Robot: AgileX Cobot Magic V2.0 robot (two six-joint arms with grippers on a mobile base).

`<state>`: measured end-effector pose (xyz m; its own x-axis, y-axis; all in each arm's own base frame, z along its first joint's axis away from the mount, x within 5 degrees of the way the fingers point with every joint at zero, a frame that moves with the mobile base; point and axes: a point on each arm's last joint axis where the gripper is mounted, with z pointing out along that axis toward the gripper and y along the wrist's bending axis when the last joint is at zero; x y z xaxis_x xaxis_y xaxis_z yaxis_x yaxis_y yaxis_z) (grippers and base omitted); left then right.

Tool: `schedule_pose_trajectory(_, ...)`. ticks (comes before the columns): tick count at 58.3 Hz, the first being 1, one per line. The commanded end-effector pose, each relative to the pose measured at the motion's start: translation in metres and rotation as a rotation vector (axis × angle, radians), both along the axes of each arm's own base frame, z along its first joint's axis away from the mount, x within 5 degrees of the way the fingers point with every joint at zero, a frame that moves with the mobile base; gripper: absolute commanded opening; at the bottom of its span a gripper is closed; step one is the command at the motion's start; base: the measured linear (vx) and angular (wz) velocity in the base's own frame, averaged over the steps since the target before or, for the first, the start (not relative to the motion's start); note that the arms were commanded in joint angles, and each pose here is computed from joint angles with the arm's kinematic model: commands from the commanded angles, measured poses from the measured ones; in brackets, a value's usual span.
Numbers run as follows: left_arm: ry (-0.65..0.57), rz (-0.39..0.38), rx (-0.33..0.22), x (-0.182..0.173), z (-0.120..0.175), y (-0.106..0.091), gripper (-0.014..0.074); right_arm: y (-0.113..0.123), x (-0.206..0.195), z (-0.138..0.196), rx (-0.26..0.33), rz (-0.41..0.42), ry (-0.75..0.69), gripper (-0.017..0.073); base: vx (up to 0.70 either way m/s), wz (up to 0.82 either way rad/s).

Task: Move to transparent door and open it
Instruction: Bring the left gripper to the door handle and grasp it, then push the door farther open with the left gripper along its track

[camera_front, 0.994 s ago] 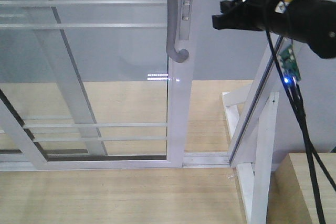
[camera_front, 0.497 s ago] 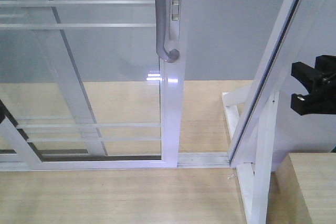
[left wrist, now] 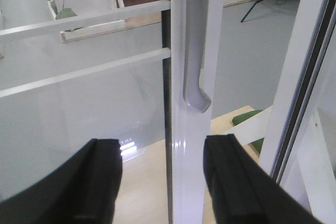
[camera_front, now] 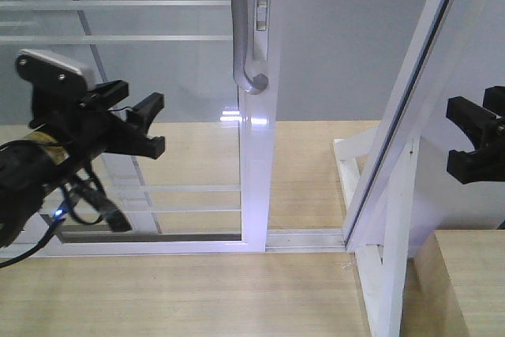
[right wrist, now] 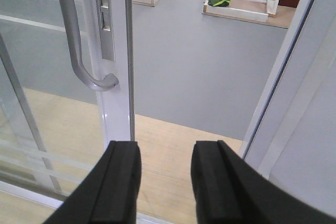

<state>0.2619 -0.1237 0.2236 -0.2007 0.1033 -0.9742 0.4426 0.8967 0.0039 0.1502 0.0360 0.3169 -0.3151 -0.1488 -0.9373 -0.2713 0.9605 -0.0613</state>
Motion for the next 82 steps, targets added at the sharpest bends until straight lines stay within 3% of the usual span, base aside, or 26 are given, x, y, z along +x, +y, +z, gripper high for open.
schedule_pose_trajectory(1, -0.166, -0.018, -0.117, 0.026, 0.026, -0.019, 0.0526, -0.001, 0.001, 0.015, 0.019, -0.013, -0.086, 0.0322, 0.0, 0.0)
schedule_pose_trajectory(8, -0.165, -0.037, -0.181, 0.058, 0.032, -0.044, 0.0526, -0.001, 0.001, 0.012, 0.014, -0.009, -0.055, 0.0322, 0.0, 0.0)
schedule_pose_trajectory(19, -0.181, -0.073, -0.17, 0.098, 0.045, -0.076, 0.0526, -0.001, -0.002, 0.005, -0.003, 0.002, 0.032, 0.0322, 0.0, 0.0)
schedule_pose_trajectory(46, -0.154, -0.05, -0.156, 0.173, 0.073, -0.115, 0.0526, -0.001, -0.002, 0.006, -0.005, 0.0, 0.015, 0.0322, 0.0, 0.0)
schedule_pose_trajectory(55, -0.159, -0.051, -0.154, 0.178, 0.073, -0.118, 0.0519, -0.001, -0.002, 0.006, -0.007, 0.0, 0.014, 0.0322, 0.0, 0.0)
schedule_pose_trajectory(63, -0.157, -0.039, -0.15, 0.181, 0.072, -0.112, 0.0454, -0.001, -0.002, 0.006, -0.015, 0.003, 0.012, 0.0322, 0.0, 0.0)
schedule_pose_trajectory(75, -0.116, 0.036, -0.176, 0.192, 0.072, -0.087, 0.0283, -0.001, -0.002, 0.006, -0.017, 0.003, 0.011, 0.0322, 0.0, 0.0)
schedule_pose_trajectory(82, -0.061, 0.057, -0.136, 0.191, 0.077, -0.077, 0.0258, -0.001, -0.001, 0.007, -0.021, 0.002, 0.003, 0.0322, 0.0, 0.0)
